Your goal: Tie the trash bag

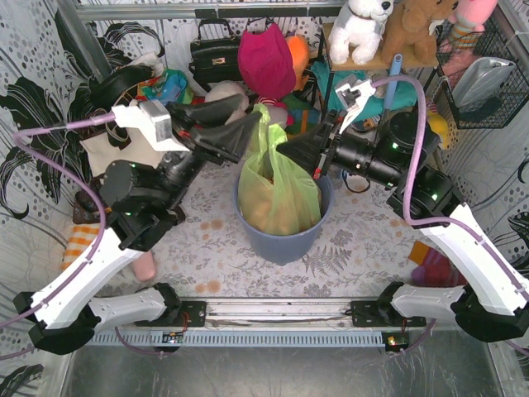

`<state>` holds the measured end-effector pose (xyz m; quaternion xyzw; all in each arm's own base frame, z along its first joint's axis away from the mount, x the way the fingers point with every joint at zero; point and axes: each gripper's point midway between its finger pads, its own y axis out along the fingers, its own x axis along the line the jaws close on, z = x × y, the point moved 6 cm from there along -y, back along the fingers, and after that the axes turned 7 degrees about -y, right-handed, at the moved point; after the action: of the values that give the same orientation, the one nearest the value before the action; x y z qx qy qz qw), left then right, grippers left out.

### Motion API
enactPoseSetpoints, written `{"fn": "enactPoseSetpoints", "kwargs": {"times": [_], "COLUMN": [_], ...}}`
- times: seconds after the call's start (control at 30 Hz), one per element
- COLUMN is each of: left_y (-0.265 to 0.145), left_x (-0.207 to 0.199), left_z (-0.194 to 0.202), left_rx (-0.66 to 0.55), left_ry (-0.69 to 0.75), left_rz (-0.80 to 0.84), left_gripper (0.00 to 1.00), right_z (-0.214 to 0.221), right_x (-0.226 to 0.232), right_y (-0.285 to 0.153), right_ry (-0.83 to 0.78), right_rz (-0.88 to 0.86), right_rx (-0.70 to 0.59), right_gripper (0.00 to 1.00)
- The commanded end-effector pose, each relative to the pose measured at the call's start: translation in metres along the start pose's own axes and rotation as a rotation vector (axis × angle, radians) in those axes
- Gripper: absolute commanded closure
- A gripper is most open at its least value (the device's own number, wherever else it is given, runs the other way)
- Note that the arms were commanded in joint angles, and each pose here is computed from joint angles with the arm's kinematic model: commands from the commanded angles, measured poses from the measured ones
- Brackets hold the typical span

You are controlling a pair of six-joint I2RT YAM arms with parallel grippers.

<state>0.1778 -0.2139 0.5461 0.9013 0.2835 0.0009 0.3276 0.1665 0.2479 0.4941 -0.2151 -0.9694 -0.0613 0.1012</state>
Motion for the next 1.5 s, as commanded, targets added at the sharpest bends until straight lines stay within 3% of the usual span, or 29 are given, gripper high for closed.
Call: {"fn": "enactPoseSetpoints", "kwargs": {"times": [0.0, 0.27, 0.53, 0.63, 0.8, 0.87, 1.0, 1.13, 1.47], "left_y": [0.003, 0.0, -0.001, 0.001, 0.004, 0.005, 0.005, 0.006, -0.004], "left_x": [0.015, 0.01, 0.013, 0.013, 0.009, 0.005, -0.003, -0.011, -0.022], "left_z": [-0.011, -0.001, 0.021, 0.022, 0.011, -0.002, -0.031, -0.053, -0.065], "left_rx": [0.048, 0.17, 0.268, 0.276, 0.255, 0.227, 0.16, 0.119, 0.107], "left_ry": [-0.087, -0.2, -0.212, -0.204, -0.19, -0.183, -0.17, -0.171, -0.215], "left_rz": [-0.208, -0.237, -0.255, -0.253, -0.227, -0.205, -0.17, -0.133, -0.08], "left_gripper": [0.4, 0.42, 0.46, 0.59, 0.93, 0.99, 1.0, 1.0, 1.0], "right_z": [-0.014, -0.02, -0.026, -0.027, -0.027, -0.028, -0.045, -0.07, -0.101], "right_x": [0.002, 0.004, 0.006, 0.005, 0.0, -0.007, -0.022, -0.026, -0.032], "right_y": [-0.013, -0.026, -0.03, -0.031, -0.03, -0.029, -0.027, -0.019, -0.01], "right_ry": [-0.031, -0.032, -0.033, -0.032, -0.007, 0.027, 0.044, 0.028, -0.028], "right_rz": [0.024, 0.056, 0.064, 0.067, 0.114, 0.179, 0.331, 0.372, 0.432], "right_rx": [-0.065, -0.097, -0.115, -0.118, -0.125, -0.136, -0.184, -0.231, -0.295], "right_gripper": [1.0, 1.0, 1.0, 1.0, 1.0, 1.0, 1.0, 1.0, 1.0]}}
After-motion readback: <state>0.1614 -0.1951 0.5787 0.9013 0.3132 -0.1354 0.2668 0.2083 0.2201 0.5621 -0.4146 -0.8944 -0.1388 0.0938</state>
